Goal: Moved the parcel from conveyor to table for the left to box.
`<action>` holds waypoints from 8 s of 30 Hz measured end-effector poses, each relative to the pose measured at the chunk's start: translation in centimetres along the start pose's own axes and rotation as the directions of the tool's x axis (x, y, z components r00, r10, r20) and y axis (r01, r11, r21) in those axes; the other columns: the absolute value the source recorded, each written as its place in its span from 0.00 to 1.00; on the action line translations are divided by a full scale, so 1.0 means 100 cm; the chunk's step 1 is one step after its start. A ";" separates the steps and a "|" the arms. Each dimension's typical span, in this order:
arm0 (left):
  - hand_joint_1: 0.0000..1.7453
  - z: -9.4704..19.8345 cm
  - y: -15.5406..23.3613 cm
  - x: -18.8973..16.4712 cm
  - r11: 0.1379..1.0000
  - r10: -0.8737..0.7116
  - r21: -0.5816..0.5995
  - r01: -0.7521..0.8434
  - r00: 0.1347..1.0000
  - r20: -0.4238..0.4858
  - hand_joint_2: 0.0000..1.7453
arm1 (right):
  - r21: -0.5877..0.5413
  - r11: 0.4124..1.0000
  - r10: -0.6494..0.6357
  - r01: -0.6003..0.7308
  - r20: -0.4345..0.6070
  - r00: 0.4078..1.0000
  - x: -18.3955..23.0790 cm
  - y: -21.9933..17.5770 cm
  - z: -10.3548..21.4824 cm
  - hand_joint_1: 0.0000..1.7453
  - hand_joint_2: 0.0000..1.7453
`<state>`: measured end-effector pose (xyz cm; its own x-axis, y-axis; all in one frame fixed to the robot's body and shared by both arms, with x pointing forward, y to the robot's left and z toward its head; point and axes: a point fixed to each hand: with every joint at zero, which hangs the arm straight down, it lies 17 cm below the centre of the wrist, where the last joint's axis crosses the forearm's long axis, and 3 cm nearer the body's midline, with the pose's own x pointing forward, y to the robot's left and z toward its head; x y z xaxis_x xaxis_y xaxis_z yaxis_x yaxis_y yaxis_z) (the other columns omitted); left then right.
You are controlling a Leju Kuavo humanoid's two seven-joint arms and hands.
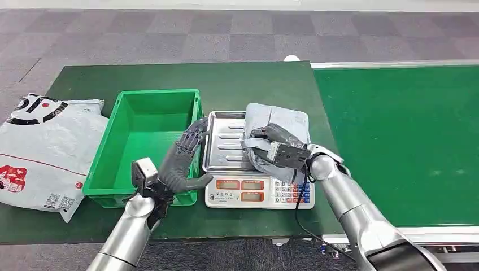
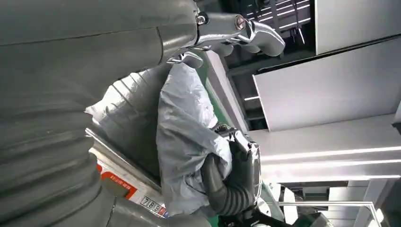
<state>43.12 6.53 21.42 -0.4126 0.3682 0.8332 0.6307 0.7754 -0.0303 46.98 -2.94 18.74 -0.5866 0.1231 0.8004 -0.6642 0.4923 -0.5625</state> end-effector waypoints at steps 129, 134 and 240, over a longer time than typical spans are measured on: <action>1.00 -0.036 -0.137 -0.160 0.677 -0.716 -0.522 0.518 0.629 -0.304 1.00 | -0.785 0.619 0.194 -0.004 0.148 0.970 0.109 -0.154 0.086 0.00 1.00; 1.00 -0.039 -0.127 -0.160 0.634 -0.764 -0.507 0.584 0.576 -0.291 1.00 | -0.785 0.619 0.193 -0.004 0.147 0.970 0.109 -0.154 0.087 0.00 1.00; 0.00 0.036 0.218 0.053 0.424 -0.481 0.775 0.468 0.842 -0.246 1.00 | -0.792 0.609 0.200 -0.039 0.107 0.974 0.097 -0.169 0.091 0.00 1.00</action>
<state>52.34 27.27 23.19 -0.4891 -0.1889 0.8515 -0.4357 0.8986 -0.0510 48.25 -17.89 34.15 -0.7538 0.1267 0.6447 -0.0147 0.9777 -0.2093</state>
